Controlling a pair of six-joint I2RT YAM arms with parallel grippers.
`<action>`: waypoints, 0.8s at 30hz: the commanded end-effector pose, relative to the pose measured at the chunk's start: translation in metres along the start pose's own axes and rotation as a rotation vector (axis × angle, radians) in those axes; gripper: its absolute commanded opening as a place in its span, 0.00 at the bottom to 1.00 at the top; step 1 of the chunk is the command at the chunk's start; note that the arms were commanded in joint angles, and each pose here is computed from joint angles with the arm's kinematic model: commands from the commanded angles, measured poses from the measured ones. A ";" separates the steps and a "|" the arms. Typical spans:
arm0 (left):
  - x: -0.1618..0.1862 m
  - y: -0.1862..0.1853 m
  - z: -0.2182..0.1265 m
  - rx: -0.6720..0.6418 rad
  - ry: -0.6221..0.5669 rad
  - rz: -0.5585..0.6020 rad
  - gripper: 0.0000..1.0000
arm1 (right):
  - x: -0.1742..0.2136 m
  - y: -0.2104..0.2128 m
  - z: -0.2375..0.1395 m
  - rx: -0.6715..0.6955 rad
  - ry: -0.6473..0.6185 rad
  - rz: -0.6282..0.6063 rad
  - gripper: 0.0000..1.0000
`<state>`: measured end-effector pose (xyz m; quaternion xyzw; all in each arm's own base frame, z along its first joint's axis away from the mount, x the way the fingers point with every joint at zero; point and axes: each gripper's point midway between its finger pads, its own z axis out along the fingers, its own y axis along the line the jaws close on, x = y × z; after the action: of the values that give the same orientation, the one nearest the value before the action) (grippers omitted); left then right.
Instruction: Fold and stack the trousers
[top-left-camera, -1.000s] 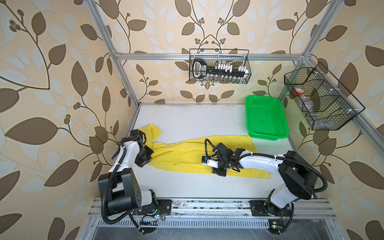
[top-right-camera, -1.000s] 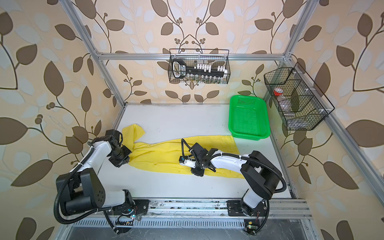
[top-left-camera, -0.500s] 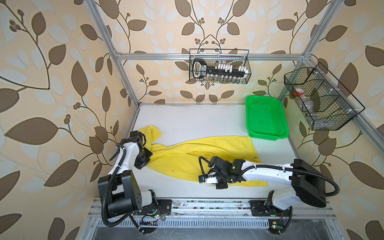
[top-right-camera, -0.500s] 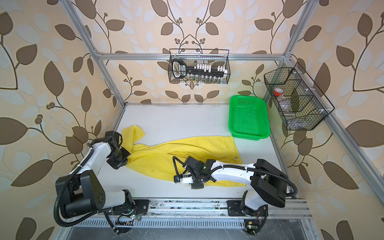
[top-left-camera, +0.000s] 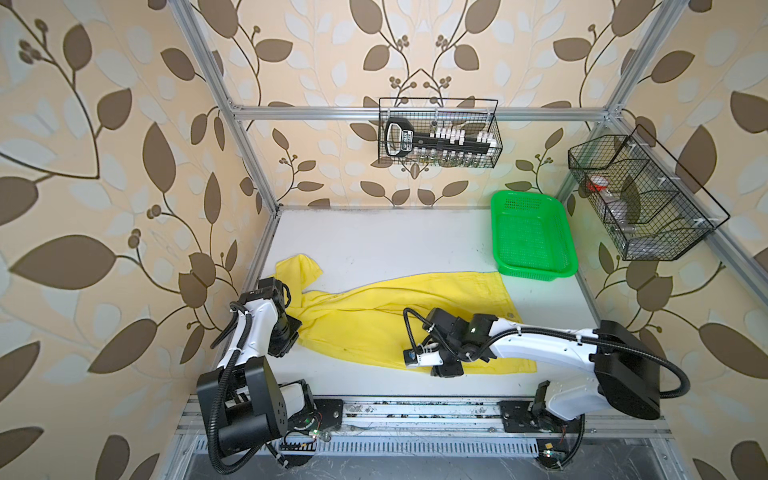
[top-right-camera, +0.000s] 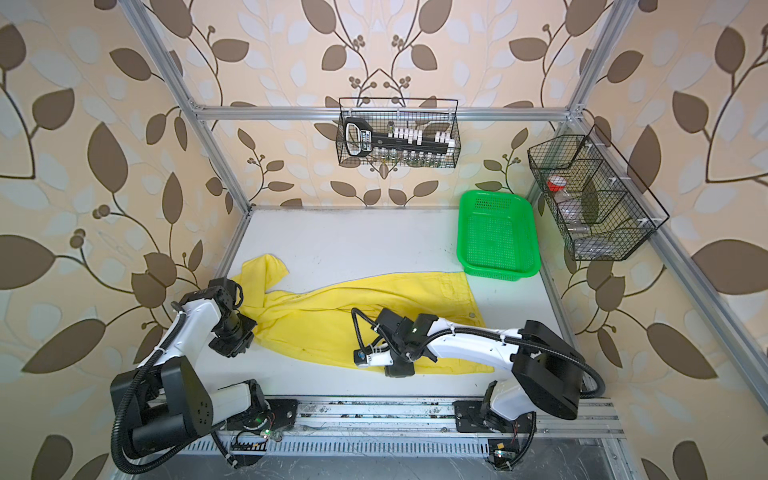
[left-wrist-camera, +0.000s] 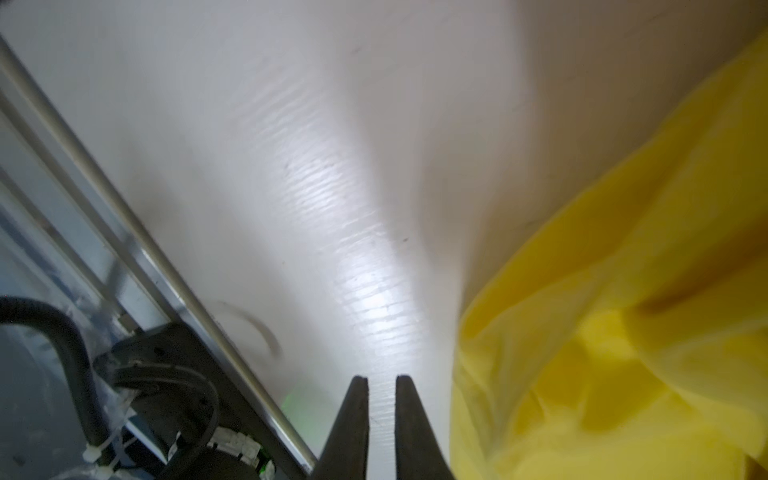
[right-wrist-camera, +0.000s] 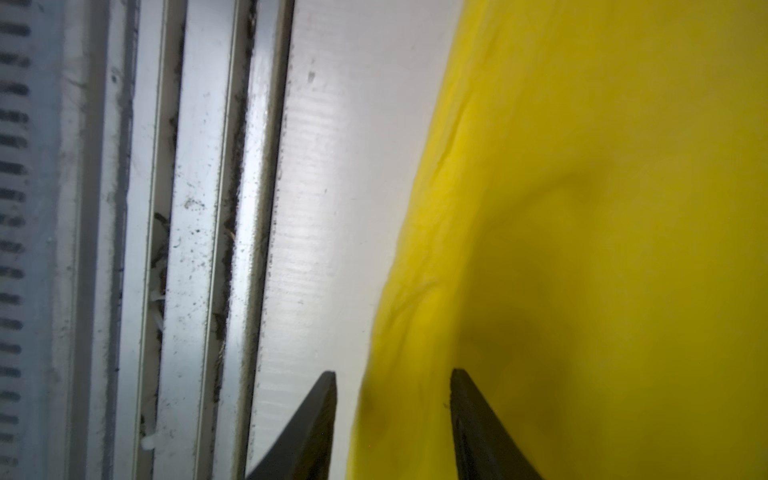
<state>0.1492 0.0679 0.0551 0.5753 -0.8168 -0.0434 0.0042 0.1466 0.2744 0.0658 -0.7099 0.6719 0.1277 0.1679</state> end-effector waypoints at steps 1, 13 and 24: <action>-0.004 0.015 -0.011 -0.038 -0.045 -0.088 0.16 | -0.041 -0.042 -0.044 0.072 -0.230 0.146 0.51; -0.037 -0.032 -0.041 0.096 -0.116 0.067 0.68 | -0.050 -0.187 -0.009 0.389 -0.313 0.651 0.71; -0.035 -0.045 -0.008 0.052 -0.024 0.127 0.58 | 0.010 -0.229 0.059 0.421 0.004 0.613 0.76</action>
<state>0.2091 0.0823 0.0626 0.5264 -0.8497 -0.0169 -0.0244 0.3674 0.3096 0.0318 -0.4133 0.8637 0.0657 0.2809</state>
